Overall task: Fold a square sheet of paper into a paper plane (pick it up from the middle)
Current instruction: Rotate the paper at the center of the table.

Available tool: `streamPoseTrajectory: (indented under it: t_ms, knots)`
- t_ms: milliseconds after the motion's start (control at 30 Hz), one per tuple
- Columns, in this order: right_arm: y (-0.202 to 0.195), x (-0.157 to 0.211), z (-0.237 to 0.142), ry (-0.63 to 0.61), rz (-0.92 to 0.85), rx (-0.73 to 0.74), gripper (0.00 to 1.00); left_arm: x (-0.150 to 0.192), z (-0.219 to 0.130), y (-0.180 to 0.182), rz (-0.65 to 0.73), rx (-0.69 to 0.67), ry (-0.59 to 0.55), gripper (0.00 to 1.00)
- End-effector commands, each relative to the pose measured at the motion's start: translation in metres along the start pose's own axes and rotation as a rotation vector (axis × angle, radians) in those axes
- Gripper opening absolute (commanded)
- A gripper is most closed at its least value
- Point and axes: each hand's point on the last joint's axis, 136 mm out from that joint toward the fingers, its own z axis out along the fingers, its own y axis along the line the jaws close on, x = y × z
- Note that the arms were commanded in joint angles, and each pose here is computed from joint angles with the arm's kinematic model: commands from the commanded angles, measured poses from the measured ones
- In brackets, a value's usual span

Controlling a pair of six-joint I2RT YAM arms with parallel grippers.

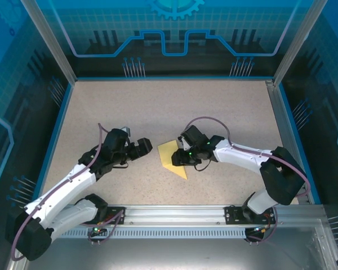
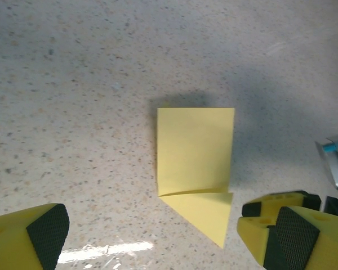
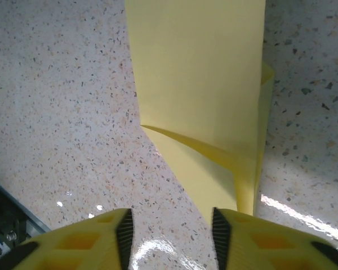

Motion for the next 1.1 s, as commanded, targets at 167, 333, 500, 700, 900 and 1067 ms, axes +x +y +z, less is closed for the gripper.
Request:
streamPoseTrajectory:
  t_ms: [167, 333, 500, 700, 900, 1067]
  knots:
    - [-0.015, -0.039, 0.002, -0.041, -0.017, -0.058, 0.55, 0.017, 0.014, -0.005, 0.008, 0.075, 0.072, 0.98]
    - [-0.013, -0.059, 0.016, -0.025, -0.018, -0.077, 0.54, 0.024, 0.018, 0.001, 0.004, 0.065, 0.094, 0.98]
    - [-0.022, -0.070, 0.038, 0.022, 0.023, -0.096, 0.47, 0.028, 0.019, 0.004, -0.005, 0.058, 0.117, 0.98]
    - [-0.034, -0.077, 0.045, -0.003, 0.096, -0.137, 0.23, 0.033, 0.017, 0.009, -0.018, 0.039, 0.132, 0.99]
    - [-0.051, -0.075, 0.044, -0.066, 0.208, -0.220, 0.16, 0.035, 0.018, 0.012, -0.046, 0.039, 0.129, 0.99]
    - [-0.065, -0.062, 0.040, -0.117, 0.274, -0.202, 0.25, 0.034, 0.019, 0.006, -0.048, 0.047, 0.149, 0.99]
